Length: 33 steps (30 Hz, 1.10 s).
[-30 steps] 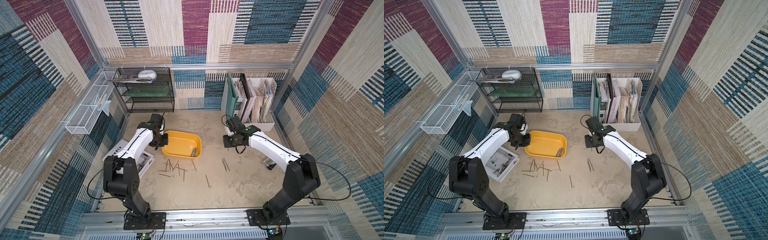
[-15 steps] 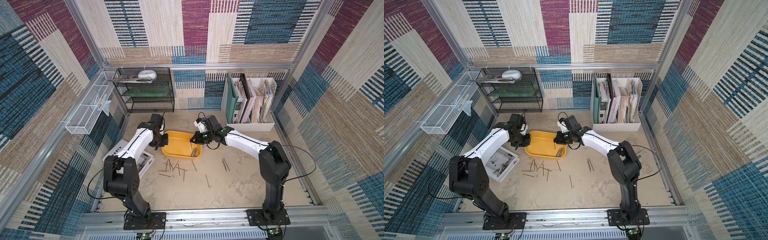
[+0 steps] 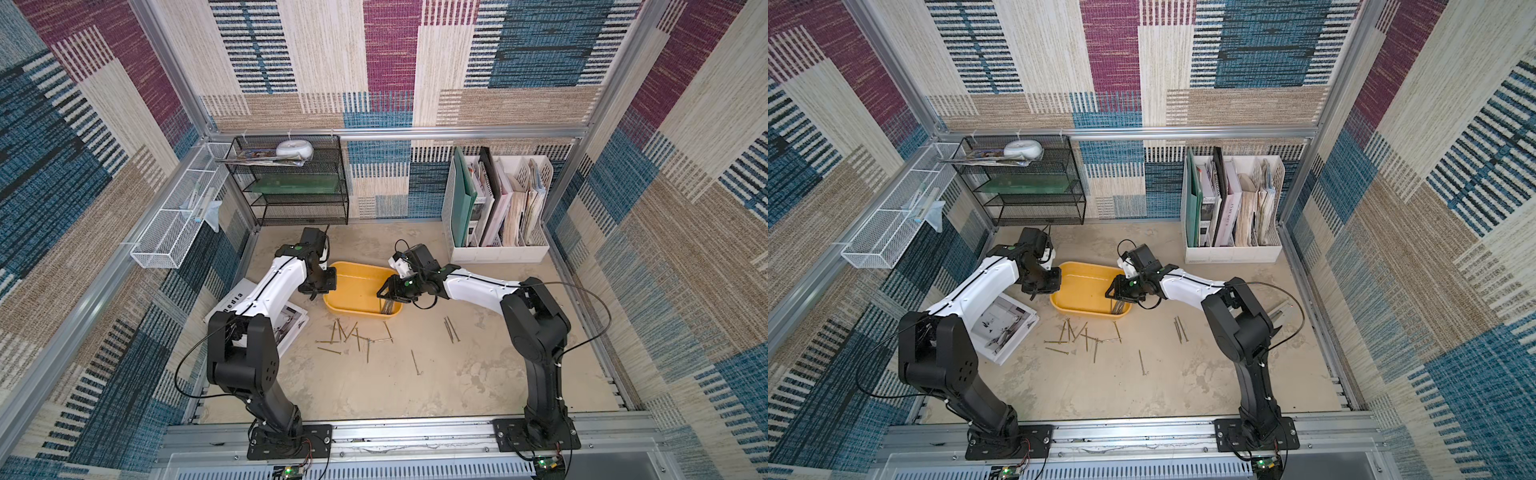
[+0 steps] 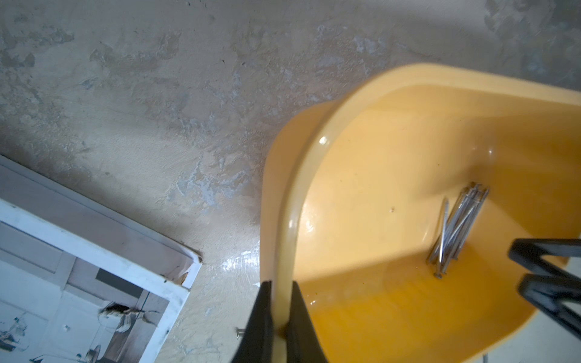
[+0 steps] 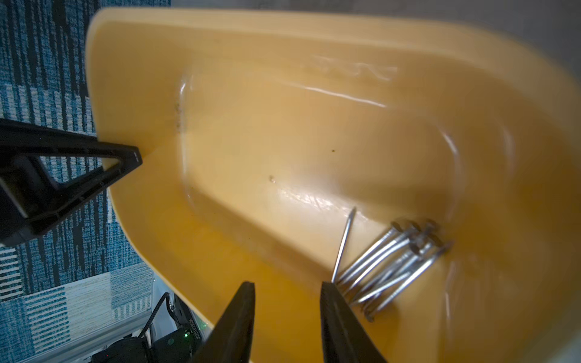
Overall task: Put the nails on the desktop into the storage box
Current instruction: Place the nail in the storage box, then pick up the nail from the center of the board.
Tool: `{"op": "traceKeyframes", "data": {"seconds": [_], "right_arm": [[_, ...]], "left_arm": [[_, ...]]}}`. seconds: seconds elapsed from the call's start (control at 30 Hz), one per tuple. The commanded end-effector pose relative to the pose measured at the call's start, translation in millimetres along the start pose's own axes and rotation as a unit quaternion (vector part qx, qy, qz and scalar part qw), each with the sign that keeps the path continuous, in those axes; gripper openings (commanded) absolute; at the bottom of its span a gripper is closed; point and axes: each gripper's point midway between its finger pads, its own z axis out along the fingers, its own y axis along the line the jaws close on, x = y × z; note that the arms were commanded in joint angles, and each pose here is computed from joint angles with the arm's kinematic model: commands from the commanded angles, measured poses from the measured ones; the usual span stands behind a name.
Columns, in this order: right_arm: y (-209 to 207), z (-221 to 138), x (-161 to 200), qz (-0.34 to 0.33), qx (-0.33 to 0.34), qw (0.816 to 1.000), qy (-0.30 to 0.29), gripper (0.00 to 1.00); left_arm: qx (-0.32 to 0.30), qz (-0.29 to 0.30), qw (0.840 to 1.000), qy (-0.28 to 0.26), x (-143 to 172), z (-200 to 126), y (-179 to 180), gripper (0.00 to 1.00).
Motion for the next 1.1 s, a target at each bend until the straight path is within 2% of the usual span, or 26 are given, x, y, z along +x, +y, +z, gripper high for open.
{"op": "traceKeyframes", "data": {"seconds": [0.0, 0.07, 0.1, 0.23, 0.3, 0.4, 0.77, 1.07], "right_arm": [[-7, -43, -14, -0.043, 0.048, 0.997, -0.041, 0.39], [-19, -73, -8, -0.07, 0.101, 0.991, -0.047, 0.4], [-34, -88, 1, -0.085, 0.148, 0.984, -0.04, 0.41], [-107, -116, 57, -0.099, 0.307, 0.946, 0.044, 0.42], [-138, -122, 86, -0.095, 0.353, 0.927, 0.084, 0.43], [-162, -128, 107, -0.092, 0.39, 0.91, 0.106, 0.44], [-177, -128, 117, -0.092, 0.41, 0.9, 0.118, 0.39], [-191, -116, 132, -0.086, 0.405, 0.9, 0.138, 0.33]], "left_arm": [[0.008, 0.0, 1.0, -0.005, -4, -3, -3, 0.0], [0.008, 0.0, 1.0, -0.006, -5, -4, -3, 0.0], [0.009, 0.0, 1.0, -0.005, -4, -4, -3, 0.0], [0.01, 0.001, 1.0, -0.008, -5, -5, -4, 0.0], [0.01, 0.001, 1.0, -0.007, -4, -5, -4, 0.0], [0.011, 0.0, 1.0, -0.006, -4, -4, -4, 0.0], [0.009, 0.0, 1.0, -0.005, -4, -4, -3, 0.0], [0.011, 0.0, 1.0, -0.005, -4, -4, -4, 0.0]]}}
